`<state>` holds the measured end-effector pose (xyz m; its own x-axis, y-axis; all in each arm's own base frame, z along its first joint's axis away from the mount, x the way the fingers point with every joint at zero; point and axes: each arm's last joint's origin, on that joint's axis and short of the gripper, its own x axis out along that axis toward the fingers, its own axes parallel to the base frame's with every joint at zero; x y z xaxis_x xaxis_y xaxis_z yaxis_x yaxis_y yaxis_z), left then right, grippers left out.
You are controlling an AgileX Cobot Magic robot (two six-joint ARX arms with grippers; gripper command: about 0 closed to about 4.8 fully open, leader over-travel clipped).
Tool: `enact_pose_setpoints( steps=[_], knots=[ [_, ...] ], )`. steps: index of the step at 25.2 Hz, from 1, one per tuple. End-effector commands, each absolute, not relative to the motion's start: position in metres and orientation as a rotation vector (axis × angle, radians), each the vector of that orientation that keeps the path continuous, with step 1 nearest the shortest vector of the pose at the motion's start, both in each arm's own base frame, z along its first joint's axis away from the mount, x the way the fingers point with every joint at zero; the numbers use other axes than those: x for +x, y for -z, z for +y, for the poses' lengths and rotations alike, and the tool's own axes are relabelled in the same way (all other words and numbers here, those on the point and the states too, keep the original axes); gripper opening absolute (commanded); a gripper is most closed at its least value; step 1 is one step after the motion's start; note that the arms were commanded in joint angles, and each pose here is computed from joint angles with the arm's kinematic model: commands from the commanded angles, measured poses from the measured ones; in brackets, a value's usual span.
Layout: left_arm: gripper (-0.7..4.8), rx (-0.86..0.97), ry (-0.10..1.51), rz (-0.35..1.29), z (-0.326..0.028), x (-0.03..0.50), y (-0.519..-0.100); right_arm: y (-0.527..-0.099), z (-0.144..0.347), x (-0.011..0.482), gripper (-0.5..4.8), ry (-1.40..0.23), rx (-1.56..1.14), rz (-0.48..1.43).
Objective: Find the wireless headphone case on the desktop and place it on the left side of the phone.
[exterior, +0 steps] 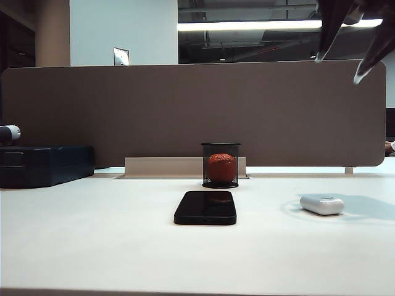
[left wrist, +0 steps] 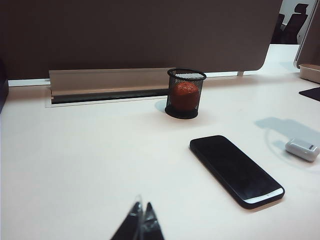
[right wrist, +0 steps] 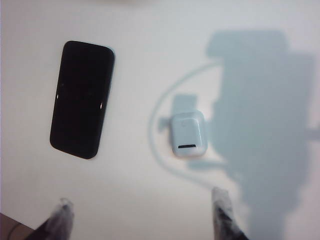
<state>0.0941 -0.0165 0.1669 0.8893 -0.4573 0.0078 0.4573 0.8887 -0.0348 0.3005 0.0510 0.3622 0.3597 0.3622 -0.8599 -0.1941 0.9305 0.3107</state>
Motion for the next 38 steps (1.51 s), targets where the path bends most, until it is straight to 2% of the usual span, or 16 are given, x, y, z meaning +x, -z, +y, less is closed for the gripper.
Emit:
enact_pose_setpoints(
  steps=[1, 3, 6, 32, 38],
  knots=[
    [-0.05, -0.029, 0.48, -0.016, -0.017, 0.094, -0.169, -0.355, 0.055, 0.309, 4.37, -0.403, 0.112, 1.149],
    [-0.05, -0.029, 0.48, -0.016, -0.017, 0.094, -0.169, -0.349, 0.057, 0.313, 4.69, -0.409, 0.104, 1.169],
    [-0.05, -0.03, 0.48, -0.016, -0.017, 0.094, -0.169, -0.336, 0.061, 0.323, 4.79, -0.421, 0.086, 1.208],
    [-0.05, -0.029, 0.48, -0.016, -0.017, 0.094, -0.169, -0.279, 0.089, 0.355, 4.79, -0.428, -0.035, 1.321],
    [-0.05, -0.029, 0.48, -0.016, -0.017, 0.094, -0.169, -0.24, 0.087, 0.346, 4.79, -0.416, -0.028, 1.413]
  ],
)
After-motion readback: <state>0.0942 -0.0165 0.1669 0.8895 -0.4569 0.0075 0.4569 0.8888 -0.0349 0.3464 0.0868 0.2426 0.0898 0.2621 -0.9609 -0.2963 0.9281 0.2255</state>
